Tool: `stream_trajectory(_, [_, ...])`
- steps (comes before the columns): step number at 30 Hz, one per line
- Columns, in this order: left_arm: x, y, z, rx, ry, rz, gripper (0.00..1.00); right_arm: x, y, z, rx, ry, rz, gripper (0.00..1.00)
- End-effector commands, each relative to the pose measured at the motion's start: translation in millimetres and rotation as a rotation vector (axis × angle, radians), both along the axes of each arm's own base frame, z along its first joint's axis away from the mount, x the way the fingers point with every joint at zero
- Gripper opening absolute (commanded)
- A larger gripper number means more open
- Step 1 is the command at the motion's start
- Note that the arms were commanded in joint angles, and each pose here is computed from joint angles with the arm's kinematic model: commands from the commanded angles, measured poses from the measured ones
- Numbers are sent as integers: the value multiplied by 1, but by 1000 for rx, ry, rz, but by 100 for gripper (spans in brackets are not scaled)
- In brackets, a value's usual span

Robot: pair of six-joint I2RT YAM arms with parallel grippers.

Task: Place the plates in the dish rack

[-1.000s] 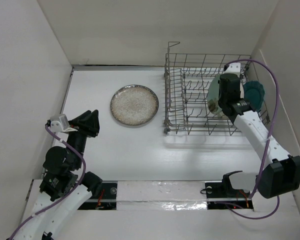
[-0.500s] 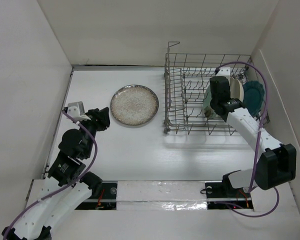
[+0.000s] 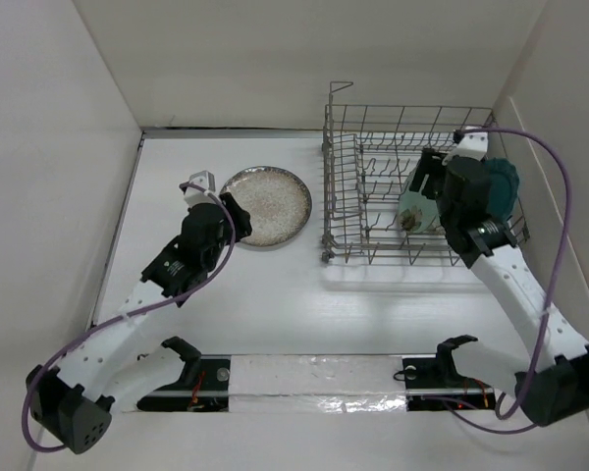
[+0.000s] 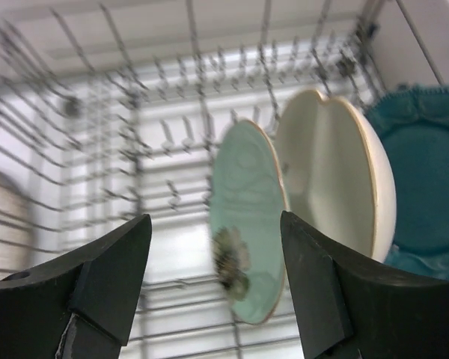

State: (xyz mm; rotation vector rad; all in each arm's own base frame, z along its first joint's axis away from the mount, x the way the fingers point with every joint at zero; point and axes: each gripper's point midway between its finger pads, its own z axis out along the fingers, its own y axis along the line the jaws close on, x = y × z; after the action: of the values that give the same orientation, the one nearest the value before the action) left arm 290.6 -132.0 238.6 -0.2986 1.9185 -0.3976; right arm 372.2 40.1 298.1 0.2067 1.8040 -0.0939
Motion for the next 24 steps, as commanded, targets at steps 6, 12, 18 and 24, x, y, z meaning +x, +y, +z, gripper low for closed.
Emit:
stream_trajectory(6, [26,-8,-14,-304,29,33,0,-51,60,75,239,-298,322,8])
stream_trajectory(12, [49,28,-61,-387,125,122,10,-98,119,89,341,-367,610,0])
stream_trajectory(18, [62,45,-111,-376,232,184,53,-117,140,82,356,-362,697,2])
stream_trajectory(24, [80,64,-146,-320,300,255,48,-128,147,82,367,-369,733,4])
